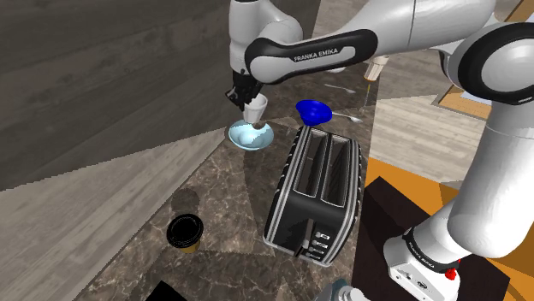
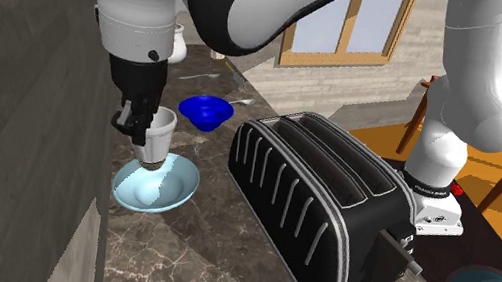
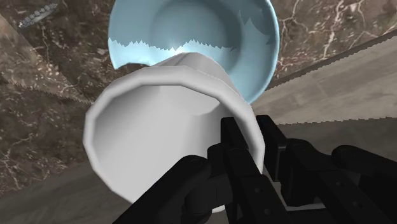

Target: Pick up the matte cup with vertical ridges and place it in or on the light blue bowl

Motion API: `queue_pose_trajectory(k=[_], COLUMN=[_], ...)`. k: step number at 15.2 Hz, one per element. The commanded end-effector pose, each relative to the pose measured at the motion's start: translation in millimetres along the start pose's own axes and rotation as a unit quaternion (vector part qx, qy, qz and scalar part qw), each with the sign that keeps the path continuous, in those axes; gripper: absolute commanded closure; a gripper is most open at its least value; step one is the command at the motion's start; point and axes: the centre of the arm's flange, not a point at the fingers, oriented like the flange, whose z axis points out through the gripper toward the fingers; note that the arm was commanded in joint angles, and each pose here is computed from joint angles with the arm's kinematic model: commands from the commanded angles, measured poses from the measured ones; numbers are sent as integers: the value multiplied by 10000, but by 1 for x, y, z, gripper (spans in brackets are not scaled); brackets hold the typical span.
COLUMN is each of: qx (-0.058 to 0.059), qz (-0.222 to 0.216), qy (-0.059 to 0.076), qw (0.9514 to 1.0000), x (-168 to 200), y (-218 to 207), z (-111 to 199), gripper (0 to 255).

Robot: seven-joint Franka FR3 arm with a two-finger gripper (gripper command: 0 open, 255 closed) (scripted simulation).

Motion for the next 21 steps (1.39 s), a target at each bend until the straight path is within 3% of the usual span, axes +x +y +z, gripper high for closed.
queue_pose_trajectory(k=[1,11,19,20,21], qx=[1,1,1,1,1], qz=[0,0,0,0,0], qy=[4,4,4,4,4], qw=[10000,10000,10000,10000,10000], x=[-2,-11,-11,-11,-11], y=[-1,-8,-8,-8,-8], z=[11,64,64,64,64], gripper=[255,255,255,0,0])
